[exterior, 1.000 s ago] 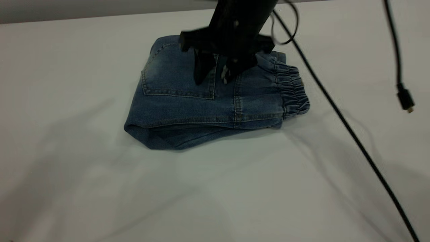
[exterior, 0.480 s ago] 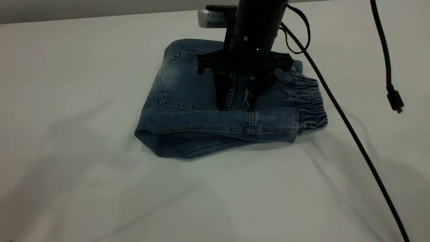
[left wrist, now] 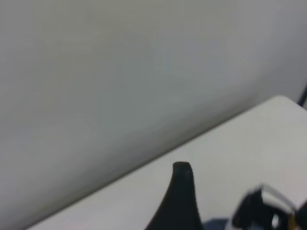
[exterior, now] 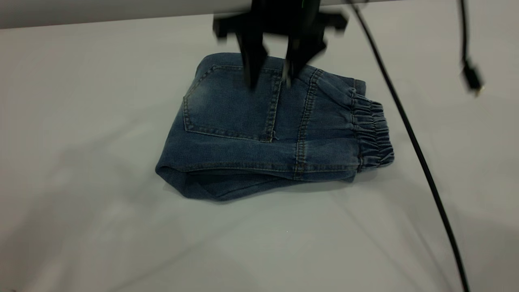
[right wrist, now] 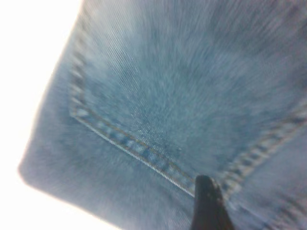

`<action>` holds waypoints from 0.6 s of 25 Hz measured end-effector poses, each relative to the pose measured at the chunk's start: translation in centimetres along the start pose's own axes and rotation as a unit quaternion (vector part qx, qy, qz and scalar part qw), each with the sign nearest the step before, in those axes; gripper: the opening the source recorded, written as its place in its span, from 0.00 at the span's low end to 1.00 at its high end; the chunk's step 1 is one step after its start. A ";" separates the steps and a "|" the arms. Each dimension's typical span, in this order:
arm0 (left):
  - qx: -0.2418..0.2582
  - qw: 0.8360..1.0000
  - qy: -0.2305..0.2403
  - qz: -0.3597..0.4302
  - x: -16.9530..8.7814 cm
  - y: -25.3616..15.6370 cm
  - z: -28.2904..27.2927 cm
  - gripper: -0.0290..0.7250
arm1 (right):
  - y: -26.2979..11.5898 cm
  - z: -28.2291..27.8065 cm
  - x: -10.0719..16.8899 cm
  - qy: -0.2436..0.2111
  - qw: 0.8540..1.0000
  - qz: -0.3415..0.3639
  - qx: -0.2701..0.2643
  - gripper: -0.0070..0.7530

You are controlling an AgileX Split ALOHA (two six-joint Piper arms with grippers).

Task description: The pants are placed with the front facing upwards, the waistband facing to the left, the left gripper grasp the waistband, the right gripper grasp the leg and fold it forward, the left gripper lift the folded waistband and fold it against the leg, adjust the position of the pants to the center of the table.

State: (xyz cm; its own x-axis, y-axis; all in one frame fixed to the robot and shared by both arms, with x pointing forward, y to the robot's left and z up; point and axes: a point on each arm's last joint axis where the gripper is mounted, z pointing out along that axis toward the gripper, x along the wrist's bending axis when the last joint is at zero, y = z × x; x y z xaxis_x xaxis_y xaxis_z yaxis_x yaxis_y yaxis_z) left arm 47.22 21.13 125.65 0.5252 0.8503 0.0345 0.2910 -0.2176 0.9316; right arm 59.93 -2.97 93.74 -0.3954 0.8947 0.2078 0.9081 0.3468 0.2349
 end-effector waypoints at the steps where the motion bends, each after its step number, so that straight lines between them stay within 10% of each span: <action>1: 0.005 1.000 -0.003 0.001 -0.1 -0.1 -0.2 0.82 | 0.2 -1.7 0.2 -0.005 1.000 -0.013 -0.015 0.50; 15: 0.093 0.996 -0.001 -0.006 -2.4 -2.3 -9.5 0.82 | -6.4 -24.6 2.0 -0.002 0.983 -0.143 -0.114 0.50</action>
State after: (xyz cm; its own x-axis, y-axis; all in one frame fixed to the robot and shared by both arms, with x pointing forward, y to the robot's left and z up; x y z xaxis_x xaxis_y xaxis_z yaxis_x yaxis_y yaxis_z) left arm 37.72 24.12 126.87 0.5223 0.8524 0.0233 0.4400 -0.2928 0.8489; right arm 49.88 -10.31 116.00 -0.6286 0.7714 0.0988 0.7052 0.5117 0.4908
